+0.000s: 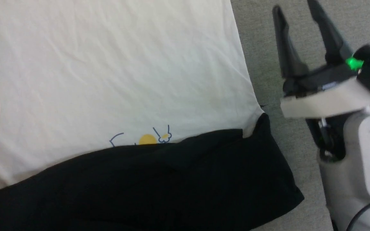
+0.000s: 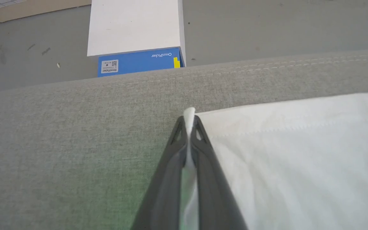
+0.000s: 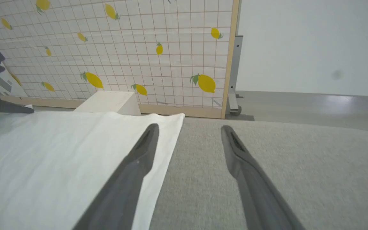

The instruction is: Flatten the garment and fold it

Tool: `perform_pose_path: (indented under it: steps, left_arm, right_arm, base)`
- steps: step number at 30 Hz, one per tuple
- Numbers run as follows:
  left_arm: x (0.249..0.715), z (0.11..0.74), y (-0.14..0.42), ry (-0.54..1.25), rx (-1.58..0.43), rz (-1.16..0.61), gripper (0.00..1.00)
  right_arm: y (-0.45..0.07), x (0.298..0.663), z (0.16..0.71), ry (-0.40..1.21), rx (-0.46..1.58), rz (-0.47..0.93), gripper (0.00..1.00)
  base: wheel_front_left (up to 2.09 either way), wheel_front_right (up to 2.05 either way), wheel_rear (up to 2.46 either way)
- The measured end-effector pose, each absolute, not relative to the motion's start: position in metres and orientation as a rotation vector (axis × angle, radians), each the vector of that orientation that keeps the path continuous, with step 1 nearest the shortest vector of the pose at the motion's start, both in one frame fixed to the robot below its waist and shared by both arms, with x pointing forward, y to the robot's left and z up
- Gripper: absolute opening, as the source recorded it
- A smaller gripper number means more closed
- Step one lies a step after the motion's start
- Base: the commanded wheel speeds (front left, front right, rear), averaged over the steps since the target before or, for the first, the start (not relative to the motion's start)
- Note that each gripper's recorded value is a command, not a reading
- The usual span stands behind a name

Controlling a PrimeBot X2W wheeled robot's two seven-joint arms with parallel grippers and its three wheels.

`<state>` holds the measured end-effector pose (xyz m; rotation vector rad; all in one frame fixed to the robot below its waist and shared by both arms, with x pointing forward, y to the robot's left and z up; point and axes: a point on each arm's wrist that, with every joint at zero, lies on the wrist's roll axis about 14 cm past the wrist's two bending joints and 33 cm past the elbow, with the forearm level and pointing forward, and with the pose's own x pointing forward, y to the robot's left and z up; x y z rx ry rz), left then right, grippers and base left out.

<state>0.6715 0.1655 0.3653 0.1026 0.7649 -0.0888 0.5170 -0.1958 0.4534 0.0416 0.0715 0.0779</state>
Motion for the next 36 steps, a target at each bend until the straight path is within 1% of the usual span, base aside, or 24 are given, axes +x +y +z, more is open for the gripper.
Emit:
perform_pose_path:
  steps: [3,5,7,10,13,17,23,24,25,26,27,28,30,32,36]
  left_arm:
    - [0.671,0.368,0.165,0.739,0.106,-0.101,0.0]
    - [0.671,0.371,0.164,0.715,0.096,-0.105,0.0]
    - [0.67,0.372,0.165,0.7,0.097,-0.108,0.0]
    - [0.671,0.377,0.163,0.67,0.097,-0.123,0.0]
    - [0.672,0.382,0.16,0.636,0.101,-0.142,0.0]
    - [0.675,0.388,0.161,0.6,0.11,-0.156,0.0]
    - [0.672,0.379,0.171,0.598,0.127,-0.16,0.0]
    - [0.671,0.375,0.171,0.604,0.125,-0.162,0.0]
    - [0.67,0.373,0.172,0.609,0.124,-0.164,0.0]
    - [0.669,0.37,0.173,0.614,0.124,-0.165,0.0]
    - [0.668,0.368,0.175,0.617,0.128,-0.164,0.0]
    - [0.668,0.366,0.176,0.618,0.13,-0.162,0.0]
    - [0.669,0.366,0.177,0.612,0.131,-0.162,0.0]
    - [0.672,0.369,0.176,0.594,0.129,-0.163,0.0]
    - [0.684,0.384,0.173,0.506,0.129,-0.167,0.0]
  right_arm:
    - [-0.187,0.557,0.476,0.036,0.022,0.121,1.0]
    - [-0.183,0.583,0.481,0.06,0.028,0.138,1.0]
    - [-0.178,0.606,0.472,0.146,0.027,0.15,1.0]
    - [-0.174,0.629,0.449,0.307,0.038,0.156,1.0]
    - [-0.169,0.644,0.425,0.462,0.048,0.158,1.0]
    - [-0.162,0.659,0.401,0.607,0.02,0.156,1.0]
    - [-0.154,0.66,0.358,0.825,-0.049,0.15,1.0]
    - [-0.151,0.66,0.354,0.849,-0.055,0.154,0.96]
    - [-0.149,0.662,0.353,0.865,-0.066,0.156,0.48]
    - [-0.147,0.663,0.352,0.889,-0.081,0.159,0.27]
    - [-0.145,0.663,0.351,0.911,-0.091,0.162,0.03]
    - [-0.144,0.663,0.352,0.923,-0.102,0.164,0.0]
    - [-0.142,0.662,0.353,0.939,-0.119,0.169,0.0]
    - [-0.142,0.663,0.359,0.919,-0.13,0.168,0.0]
    - [-0.148,0.678,0.386,0.764,-0.132,0.149,0.0]
  base:
    - [0.0,0.0,0.0]
    - [0.0,0.0,0.0]
    - [0.0,0.0,0.0]
    - [0.0,0.0,0.0]
    - [0.0,0.0,0.0]
    - [0.0,0.0,0.0]
    - [0.0,0.0,0.0]
    - [0.0,0.0,0.0]
    - [0.0,0.0,0.0]
    - [0.0,0.0,0.0]
    - [0.0,0.0,0.0]
    - [0.0,0.0,0.0]
    - [0.0,0.0,0.0]
    - [0.0,0.0,0.0]
    - [0.0,0.0,0.0]
